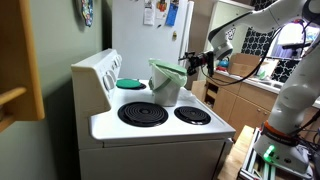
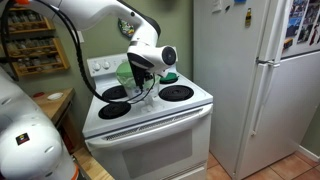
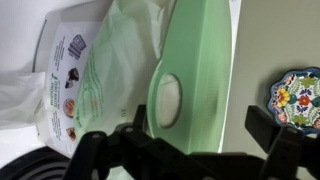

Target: Open the lid on the bin

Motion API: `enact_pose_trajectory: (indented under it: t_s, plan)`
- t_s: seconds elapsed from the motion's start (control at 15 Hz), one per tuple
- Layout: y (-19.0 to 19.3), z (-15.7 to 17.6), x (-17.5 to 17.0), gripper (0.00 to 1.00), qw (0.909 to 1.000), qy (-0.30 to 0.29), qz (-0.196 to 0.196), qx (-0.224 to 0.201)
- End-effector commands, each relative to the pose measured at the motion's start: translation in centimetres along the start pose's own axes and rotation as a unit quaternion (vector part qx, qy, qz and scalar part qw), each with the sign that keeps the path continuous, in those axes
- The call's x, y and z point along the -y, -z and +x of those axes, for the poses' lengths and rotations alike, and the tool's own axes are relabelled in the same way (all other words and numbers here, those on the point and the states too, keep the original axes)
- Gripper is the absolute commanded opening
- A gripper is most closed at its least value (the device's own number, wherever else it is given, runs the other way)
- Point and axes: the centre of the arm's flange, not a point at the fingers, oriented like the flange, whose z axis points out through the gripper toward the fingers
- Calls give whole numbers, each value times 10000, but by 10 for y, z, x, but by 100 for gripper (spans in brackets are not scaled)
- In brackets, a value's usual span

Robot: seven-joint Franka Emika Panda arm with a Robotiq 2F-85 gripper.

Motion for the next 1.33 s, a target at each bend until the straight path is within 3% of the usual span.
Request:
enact_pose_trajectory:
  t_s: [0.0,0.4,0.73,1.0,1.27]
  plan:
    - [12,-17,20,100,9994,-193,-264,-98]
    - [29,-19,38,100,9976,-389,-530,-207]
    - [34,-16,70,100,9961,4,-769,-431]
    - [30,-16,46,100,9935,-236,-1089,-227]
    - [24,-12,23,100,9958,-67,-914,-82]
